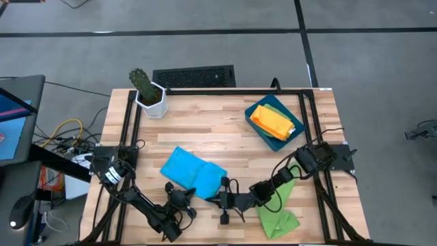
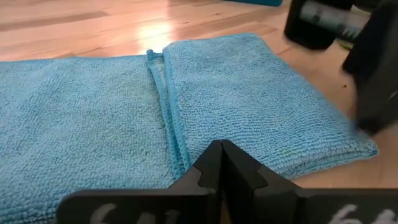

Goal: Fold microfiber towels
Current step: Fold the blue microfiber cloth

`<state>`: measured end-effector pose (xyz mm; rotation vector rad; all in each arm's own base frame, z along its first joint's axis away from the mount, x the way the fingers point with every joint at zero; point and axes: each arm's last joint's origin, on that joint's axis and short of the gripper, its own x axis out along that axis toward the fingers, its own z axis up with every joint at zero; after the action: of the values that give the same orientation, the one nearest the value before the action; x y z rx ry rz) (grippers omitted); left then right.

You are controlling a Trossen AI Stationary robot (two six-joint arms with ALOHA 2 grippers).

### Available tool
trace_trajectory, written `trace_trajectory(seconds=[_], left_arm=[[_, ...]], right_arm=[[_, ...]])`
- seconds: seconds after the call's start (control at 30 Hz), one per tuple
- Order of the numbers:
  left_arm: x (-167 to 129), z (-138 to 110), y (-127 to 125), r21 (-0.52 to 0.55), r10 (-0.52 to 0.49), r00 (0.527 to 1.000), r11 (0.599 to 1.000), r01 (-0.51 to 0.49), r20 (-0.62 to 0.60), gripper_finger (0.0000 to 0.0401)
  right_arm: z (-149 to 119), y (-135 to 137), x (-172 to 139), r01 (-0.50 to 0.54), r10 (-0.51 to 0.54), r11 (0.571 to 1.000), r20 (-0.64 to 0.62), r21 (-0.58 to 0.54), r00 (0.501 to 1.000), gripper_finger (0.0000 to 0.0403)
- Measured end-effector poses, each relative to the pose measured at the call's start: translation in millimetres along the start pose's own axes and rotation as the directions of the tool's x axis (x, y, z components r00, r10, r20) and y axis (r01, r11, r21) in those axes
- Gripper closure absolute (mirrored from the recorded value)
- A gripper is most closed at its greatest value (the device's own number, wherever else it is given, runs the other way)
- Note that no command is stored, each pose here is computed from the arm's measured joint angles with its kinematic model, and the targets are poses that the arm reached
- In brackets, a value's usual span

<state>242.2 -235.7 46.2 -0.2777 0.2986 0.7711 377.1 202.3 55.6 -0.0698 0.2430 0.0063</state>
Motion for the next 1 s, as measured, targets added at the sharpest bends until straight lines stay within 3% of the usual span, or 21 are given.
trace_trajectory(seconds=[0.1, 0.27, 0.53, 0.6, 0.73, 0.83, 0.9, 1.0], left_arm=[[0.3, 0.2, -0.3, -0.002, 0.000, 1.000, 1.000, 0.000, 0.000, 0.0401], [-5.2, 14.7, 0.9, -0.024, 0.012, 1.000, 1.000, -0.012, -0.012, 0.0401], [-43.9, 115.3, 14.1, 0.065, -0.016, 0.999, 0.998, 0.013, 0.045, 0.0401], [-48.6, 129.1, 25.2, 0.090, 0.001, 1.000, 0.996, -0.002, 0.010, 0.0401], [-40.8, 112.6, 55.8, 0.039, 0.089, 0.990, 0.996, -0.085, -0.107, 0.0401], [-33.0, 88.2, 85.7, -0.090, 0.183, 0.963, 0.975, -0.204, -0.197, 0.0401], [-32.3, 74.9, 100.8, -0.188, 0.200, 0.950, 0.951, -0.247, -0.239, 0.0397], [-35.3, 61.8, 116.9, -0.231, 0.209, 0.934, 0.932, -0.281, -0.290, 0.0384]], right_arm=[[-14.2, -1.8, 2.7, 0.010, -0.008, 1.000, -0.048, 0.027, 0.999, 0.0387], [-11.8, 0.1, 1.8, 0.000, 0.001, 1.000, -0.065, 0.025, 0.998, 0.0390], [-10.5, 4.3, -0.8, -0.005, 0.006, 1.000, -0.053, 0.023, 0.999, 0.0384], [-10.2, 6.6, -2.1, -0.005, 0.006, 1.000, -0.047, 0.023, 0.999, 0.0384], [-10.1, 9.1, -3.5, -0.007, 0.008, 1.000, -0.044, 0.022, 0.999, 0.0382], [-10.1, 9.7, -3.8, -0.008, 0.009, 0.999, -0.044, 0.036, 0.999, 0.0371], [-9.9, 9.9, -4.0, -0.007, 0.009, 0.999, -0.043, 0.046, 0.999, 0.0362], [-9.9, 11.2, -4.7, -0.010, 0.012, 0.999, -0.042, 0.047, 0.999, 0.0350]])
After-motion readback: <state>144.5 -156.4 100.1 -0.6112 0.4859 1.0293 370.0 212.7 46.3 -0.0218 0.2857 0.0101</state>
